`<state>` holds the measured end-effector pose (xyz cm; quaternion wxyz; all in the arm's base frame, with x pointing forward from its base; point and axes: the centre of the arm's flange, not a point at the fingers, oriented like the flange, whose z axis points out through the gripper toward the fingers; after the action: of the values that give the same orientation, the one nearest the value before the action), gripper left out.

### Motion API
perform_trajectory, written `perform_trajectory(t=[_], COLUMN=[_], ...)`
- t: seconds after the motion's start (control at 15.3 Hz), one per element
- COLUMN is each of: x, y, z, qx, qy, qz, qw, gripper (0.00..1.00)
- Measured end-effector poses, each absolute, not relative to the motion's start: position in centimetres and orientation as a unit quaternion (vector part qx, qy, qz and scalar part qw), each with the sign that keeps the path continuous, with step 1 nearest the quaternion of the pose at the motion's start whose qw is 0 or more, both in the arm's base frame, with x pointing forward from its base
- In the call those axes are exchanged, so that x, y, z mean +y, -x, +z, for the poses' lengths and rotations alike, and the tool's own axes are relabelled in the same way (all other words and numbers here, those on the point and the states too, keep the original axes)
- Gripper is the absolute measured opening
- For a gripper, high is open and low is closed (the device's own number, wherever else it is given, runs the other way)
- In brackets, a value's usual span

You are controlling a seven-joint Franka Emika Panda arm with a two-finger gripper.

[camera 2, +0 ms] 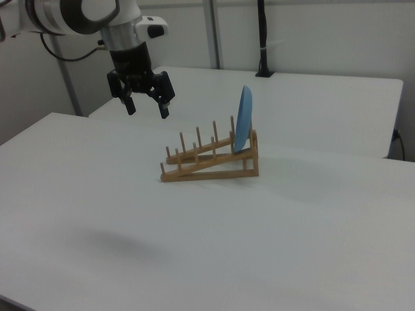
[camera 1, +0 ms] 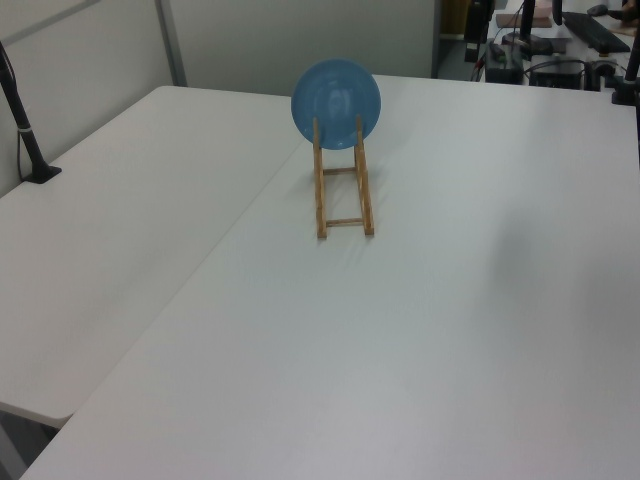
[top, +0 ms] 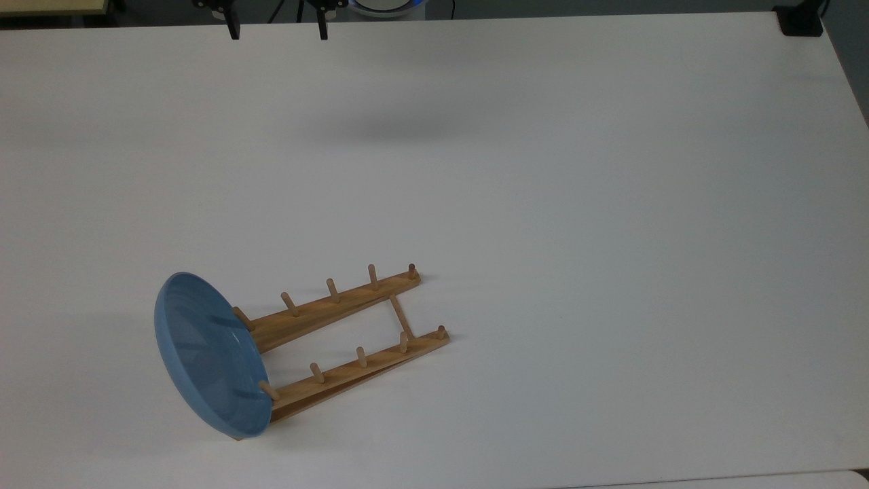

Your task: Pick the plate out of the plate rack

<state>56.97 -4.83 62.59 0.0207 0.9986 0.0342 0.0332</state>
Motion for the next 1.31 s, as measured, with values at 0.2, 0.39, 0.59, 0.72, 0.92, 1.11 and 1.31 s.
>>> perform_trajectory(t=[0.2, 0.39, 0.59, 0.72, 0.92, 1.11, 1.31], x=[-4.83, -4.83, -4.83, -4.83, -4.83, -5.08, -5.30], y=[-56.97, -56.96, -56.96, -56.96, -56.96, -56.93, -56.90], z=[62.60, 62.61, 62.61, 62.61, 62.62, 62.62, 62.64], qx=[0.034, 0.034, 0.034, 0.034, 0.034, 0.032, 0.030], qy=[-0.999, -0.999, -0.999, -0.999, -0.999, -0.999, -0.999], qz=[0.033, 0.033, 0.033, 0.033, 0.033, 0.033, 0.034], qw=[0.021, 0.021, 0.021, 0.021, 0.021, 0.021, 0.021], gripper=[1.00, 1.00, 1.00, 1.00, 1.00, 1.00, 1.00])
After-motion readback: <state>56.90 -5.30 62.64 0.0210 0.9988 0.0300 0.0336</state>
